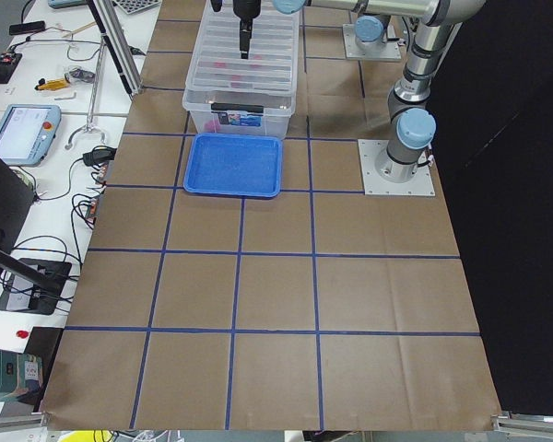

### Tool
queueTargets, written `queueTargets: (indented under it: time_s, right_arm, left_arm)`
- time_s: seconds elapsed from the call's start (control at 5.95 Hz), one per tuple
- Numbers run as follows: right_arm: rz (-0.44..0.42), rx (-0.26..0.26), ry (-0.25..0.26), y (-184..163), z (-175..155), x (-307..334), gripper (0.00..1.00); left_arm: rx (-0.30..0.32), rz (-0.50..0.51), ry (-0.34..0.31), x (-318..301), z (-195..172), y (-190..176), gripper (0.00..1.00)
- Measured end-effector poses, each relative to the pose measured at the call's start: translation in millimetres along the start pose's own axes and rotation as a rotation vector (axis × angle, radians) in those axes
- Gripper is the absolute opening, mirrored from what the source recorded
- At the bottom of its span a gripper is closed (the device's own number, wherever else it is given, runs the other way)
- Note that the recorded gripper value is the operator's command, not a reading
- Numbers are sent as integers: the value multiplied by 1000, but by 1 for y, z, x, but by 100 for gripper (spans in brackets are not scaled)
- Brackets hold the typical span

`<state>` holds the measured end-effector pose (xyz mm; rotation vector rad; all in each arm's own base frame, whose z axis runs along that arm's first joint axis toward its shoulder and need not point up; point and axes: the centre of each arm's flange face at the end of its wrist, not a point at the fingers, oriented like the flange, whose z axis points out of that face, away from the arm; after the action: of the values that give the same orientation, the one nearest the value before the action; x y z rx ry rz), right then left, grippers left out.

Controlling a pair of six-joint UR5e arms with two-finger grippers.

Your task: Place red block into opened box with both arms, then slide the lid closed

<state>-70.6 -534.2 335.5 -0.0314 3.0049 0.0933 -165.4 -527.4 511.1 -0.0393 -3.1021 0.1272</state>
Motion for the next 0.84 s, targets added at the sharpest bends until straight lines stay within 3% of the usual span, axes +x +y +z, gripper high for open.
queueTargets:
  time_s: [0.84]
  right_arm:
    - [-36, 11, -30, 2, 1, -25, 100]
  left_arm:
    - [0, 0, 0, 1, 0, 0, 98]
